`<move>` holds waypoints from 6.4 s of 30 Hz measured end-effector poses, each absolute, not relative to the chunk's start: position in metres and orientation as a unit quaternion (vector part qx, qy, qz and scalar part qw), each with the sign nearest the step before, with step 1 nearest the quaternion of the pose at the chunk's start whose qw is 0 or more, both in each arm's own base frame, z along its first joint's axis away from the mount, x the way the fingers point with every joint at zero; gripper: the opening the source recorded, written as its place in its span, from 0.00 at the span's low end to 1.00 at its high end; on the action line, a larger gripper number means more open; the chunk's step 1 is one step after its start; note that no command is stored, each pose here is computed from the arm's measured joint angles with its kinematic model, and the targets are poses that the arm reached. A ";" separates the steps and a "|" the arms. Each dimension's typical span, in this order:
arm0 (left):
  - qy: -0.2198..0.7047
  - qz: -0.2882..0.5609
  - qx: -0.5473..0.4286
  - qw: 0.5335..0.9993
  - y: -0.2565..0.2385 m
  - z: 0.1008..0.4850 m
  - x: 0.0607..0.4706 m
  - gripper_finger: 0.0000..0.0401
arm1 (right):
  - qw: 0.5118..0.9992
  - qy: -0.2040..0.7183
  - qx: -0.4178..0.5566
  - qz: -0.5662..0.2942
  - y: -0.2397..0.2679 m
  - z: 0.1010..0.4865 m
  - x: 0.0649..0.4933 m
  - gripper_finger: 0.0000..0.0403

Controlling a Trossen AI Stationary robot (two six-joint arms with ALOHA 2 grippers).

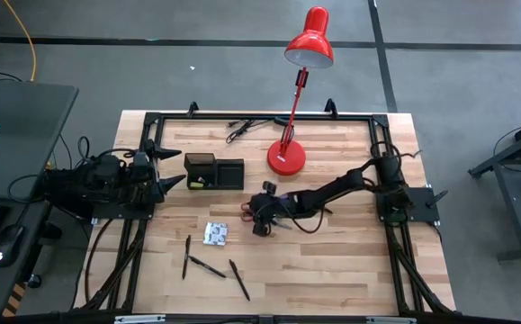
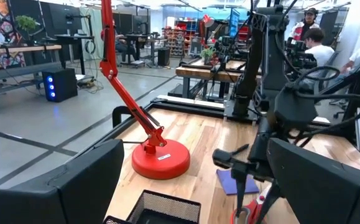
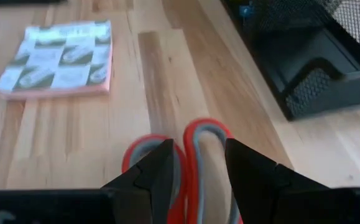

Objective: Pick and place office supplies into organizer
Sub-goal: Put the red scissors into the black desk organizer

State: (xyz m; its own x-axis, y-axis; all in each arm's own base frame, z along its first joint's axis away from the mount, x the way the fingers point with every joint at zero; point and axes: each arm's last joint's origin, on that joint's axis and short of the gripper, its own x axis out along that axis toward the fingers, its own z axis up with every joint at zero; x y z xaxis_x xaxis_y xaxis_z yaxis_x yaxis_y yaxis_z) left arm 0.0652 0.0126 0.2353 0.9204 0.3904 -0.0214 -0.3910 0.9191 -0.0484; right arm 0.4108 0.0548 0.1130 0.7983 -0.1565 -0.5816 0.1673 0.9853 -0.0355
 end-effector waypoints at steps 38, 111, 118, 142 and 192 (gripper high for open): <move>0.010 0.199 -0.025 0.980 0.013 0.234 0.066 0.95 | 0.935 0.340 -0.008 -0.100 0.067 0.104 0.415 0.35; 0.027 0.175 -0.186 0.966 0.011 0.209 0.075 0.95 | 0.965 0.143 -0.147 -0.166 0.039 0.219 0.486 0.04; 0.037 0.178 -0.208 0.961 0.011 0.196 0.080 0.95 | 0.966 0.130 -0.156 -0.162 0.038 0.222 0.487 0.04; 0.011 0.162 -0.228 0.960 0.011 0.199 0.087 0.95 | 0.977 0.083 -0.146 -0.129 0.018 0.231 0.491 0.04; 0.059 0.178 -0.177 0.966 0.013 0.187 0.131 0.24 | 0.975 0.103 -0.146 -0.128 0.018 0.227 0.490 0.04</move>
